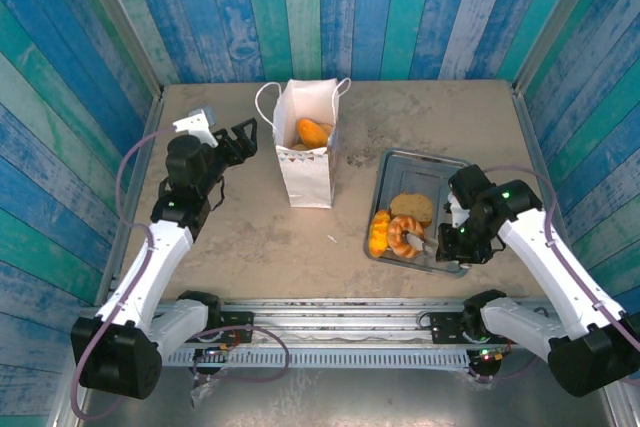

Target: Place the fake bread into the paper bag

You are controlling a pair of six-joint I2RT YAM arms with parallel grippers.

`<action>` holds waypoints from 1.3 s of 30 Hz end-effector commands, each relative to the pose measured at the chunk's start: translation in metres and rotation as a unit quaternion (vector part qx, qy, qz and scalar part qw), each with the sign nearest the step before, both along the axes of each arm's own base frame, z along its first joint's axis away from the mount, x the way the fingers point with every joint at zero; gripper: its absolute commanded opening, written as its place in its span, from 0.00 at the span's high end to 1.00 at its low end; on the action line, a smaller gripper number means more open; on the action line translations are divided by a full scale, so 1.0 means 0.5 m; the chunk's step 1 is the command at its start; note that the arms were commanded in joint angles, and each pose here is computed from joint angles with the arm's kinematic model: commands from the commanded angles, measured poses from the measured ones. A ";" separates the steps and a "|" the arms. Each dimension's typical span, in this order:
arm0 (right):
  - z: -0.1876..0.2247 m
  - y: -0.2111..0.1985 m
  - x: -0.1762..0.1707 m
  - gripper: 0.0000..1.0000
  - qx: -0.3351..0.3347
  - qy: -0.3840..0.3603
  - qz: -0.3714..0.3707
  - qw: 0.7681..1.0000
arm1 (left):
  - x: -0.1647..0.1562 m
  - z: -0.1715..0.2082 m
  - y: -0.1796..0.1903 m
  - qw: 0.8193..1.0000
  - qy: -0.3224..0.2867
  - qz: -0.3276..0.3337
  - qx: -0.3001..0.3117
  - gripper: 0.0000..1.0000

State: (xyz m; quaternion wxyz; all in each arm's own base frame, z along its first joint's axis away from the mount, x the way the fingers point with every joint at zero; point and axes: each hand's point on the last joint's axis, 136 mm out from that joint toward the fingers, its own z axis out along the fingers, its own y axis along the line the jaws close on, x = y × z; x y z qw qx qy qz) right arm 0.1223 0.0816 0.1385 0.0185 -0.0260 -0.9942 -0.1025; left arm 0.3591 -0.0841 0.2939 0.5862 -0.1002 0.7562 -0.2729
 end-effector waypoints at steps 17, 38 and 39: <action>0.101 -0.021 0.017 0.77 0.007 -0.115 0.003 0.993 | 0.006 0.061 -0.006 1.000 -0.017 -0.011 0.001 0.06; 0.440 0.030 0.212 0.77 0.042 -0.426 0.082 0.900 | 0.006 0.074 -0.065 0.996 0.028 -0.084 0.006 0.07; 0.458 0.037 0.220 0.78 0.048 -0.437 0.086 0.894 | 0.008 0.068 -0.071 0.996 0.034 -0.087 0.013 0.07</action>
